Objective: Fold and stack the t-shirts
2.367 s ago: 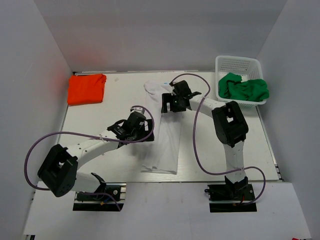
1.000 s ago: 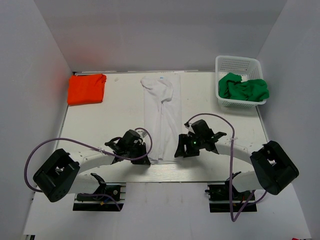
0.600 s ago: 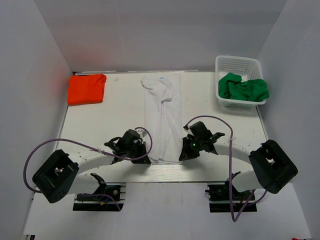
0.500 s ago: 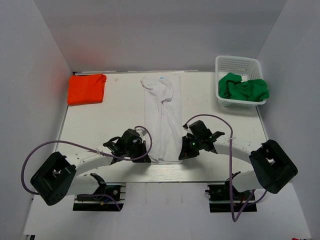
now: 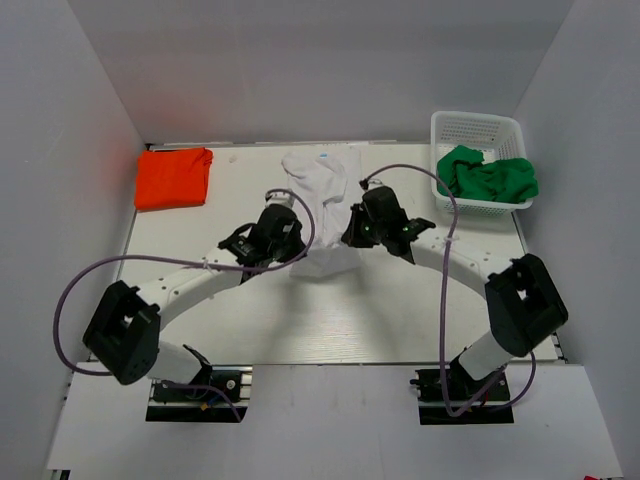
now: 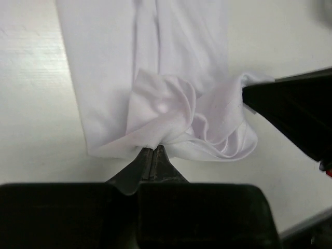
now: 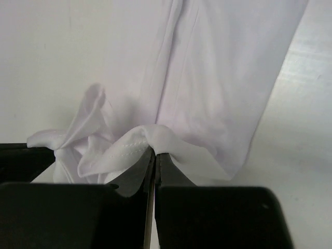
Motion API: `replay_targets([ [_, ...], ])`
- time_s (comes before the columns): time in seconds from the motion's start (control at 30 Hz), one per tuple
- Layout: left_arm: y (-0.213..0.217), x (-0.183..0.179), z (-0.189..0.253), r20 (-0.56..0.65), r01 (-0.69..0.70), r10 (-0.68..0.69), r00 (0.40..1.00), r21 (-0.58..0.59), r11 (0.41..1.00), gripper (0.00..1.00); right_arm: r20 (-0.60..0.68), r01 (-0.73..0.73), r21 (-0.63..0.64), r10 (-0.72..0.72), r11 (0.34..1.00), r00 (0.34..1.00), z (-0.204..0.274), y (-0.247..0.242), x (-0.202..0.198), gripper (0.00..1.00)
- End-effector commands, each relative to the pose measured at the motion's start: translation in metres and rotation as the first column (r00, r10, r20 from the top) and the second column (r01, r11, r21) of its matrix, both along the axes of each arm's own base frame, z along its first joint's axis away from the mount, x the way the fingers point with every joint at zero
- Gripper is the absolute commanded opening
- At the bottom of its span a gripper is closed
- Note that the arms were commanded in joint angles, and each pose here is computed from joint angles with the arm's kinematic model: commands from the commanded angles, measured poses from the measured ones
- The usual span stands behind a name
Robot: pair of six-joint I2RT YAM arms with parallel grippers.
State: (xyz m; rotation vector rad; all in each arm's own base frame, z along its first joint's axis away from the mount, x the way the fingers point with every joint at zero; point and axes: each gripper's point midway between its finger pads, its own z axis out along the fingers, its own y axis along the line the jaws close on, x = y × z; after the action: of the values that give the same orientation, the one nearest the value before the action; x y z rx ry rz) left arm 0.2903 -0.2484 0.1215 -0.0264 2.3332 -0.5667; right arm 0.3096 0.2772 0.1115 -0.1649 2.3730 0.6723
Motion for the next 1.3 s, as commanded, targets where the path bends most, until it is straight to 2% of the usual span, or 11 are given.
replay_targets([
  [0.0, 0.027, 0.041, 0.013, 0.061, -0.157, 0.151, 0.987, 0.102, 0.982, 0.00, 0.080, 0.110, -0.029, -0.107, 0.994, 0.991, 0.014, -0.007, 0.048, 0.00],
  [0.33, 0.020, 0.122, 0.027, 0.151, -0.162, 0.145, 0.978, 0.107, 0.981, 0.00, 0.076, 0.137, -0.002, -0.137, 0.991, 0.988, 0.021, 0.002, 0.115, 0.00],
  [0.8, 0.025, 0.207, -0.012, 0.153, -0.164, 0.146, 0.977, 0.115, 0.980, 0.00, 0.029, 0.187, 0.004, -0.187, 0.982, 0.982, -0.011, -0.004, 0.170, 0.00],
  [0.9, 0.017, 0.228, -0.004, 0.187, -0.147, 0.126, 0.974, 0.098, 0.984, 0.25, 0.044, 0.207, 0.026, -0.208, 0.978, 0.977, -0.016, -0.007, 0.185, 0.06],
  [0.93, 0.022, 0.232, -0.019, 0.152, -0.153, 0.134, 0.979, 0.121, 0.981, 0.38, 0.060, 0.188, 0.058, -0.192, 0.980, 0.980, -0.009, -0.003, 0.192, 0.28],
  [0.97, 0.020, 0.238, -0.012, 0.162, -0.154, 0.135, 0.978, 0.114, 0.981, 0.60, 0.075, 0.184, 0.060, -0.188, 0.981, 0.979, -0.006, -0.002, 0.195, 0.57],
  [1.0, 0.026, 0.240, -0.012, 0.165, -0.171, 0.150, 0.975, 0.118, 0.978, 0.72, 0.092, 0.180, 0.062, -0.185, 0.982, 0.978, -0.003, -0.002, 0.199, 0.90],
  [1.07, 0.030, 0.238, 0.001, 0.192, -0.178, 0.153, 0.969, 0.116, 0.977, 1.00, 0.112, 0.170, 0.071, -0.177, 0.983, 0.978, 0.006, -0.002, 0.200, 0.90],
  [1.1, 0.036, 0.238, 0.007, 0.203, -0.183, 0.157, 0.967, 0.118, 0.976, 1.00, 0.165, 0.136, 0.103, -0.152, 0.985, 0.975, 0.032, 0.009, 0.197, 0.90],
  [1.17, 0.039, 0.230, 0.029, 0.232, -0.187, 0.160, 0.960, 0.099, 0.977, 1.00, 0.137, 0.118, 0.102, -0.131, 0.988, 0.982, 0.018, 0.002, 0.181, 0.90],
  [1.27, 0.048, 0.196, 0.009, 0.171, -0.153, 0.132, 0.976, 0.118, 0.981, 1.00, 0.147, 0.095, 0.137, -0.115, 0.986, 0.982, 0.031, -0.003, 0.155, 0.90],
])
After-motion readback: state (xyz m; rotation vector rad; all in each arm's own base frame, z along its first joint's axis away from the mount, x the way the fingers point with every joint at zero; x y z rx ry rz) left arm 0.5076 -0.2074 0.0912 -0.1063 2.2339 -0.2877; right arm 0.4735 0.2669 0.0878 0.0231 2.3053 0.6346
